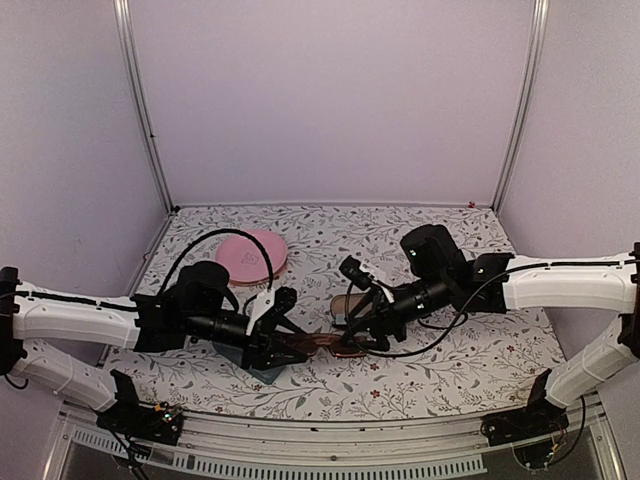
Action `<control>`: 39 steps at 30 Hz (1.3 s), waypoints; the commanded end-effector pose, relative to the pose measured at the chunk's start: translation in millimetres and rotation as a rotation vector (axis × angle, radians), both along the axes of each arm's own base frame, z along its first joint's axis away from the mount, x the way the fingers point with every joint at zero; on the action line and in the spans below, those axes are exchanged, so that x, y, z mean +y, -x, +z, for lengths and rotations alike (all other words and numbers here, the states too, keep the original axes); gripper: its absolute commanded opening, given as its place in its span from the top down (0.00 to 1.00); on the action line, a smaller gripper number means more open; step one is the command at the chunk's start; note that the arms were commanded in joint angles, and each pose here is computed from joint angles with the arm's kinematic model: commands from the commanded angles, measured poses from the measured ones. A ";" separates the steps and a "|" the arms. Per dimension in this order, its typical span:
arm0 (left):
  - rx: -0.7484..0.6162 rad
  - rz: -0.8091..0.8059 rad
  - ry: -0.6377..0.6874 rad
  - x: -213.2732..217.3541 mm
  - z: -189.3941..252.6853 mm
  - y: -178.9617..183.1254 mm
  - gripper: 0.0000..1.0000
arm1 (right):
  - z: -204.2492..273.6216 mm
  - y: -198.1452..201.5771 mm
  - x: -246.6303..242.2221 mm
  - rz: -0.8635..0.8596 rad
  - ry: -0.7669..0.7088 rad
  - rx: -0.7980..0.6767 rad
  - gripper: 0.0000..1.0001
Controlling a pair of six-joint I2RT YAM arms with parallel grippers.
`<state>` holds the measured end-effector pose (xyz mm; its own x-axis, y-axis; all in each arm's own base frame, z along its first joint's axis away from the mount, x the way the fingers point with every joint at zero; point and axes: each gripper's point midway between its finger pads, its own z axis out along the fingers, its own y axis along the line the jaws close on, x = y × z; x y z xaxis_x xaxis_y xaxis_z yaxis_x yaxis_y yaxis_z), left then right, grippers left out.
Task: Organize the sunglasses
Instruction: Fold the right temple of the sunglasses with the sunglasses.
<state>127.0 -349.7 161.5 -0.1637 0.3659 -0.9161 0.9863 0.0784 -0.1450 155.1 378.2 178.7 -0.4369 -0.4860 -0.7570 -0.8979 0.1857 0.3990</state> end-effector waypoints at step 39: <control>0.122 0.101 -0.022 -9.3 -5.9 -25.4 1.00 | -2.7 1.4 -8.6 -0.030 0.142 -0.144 0.24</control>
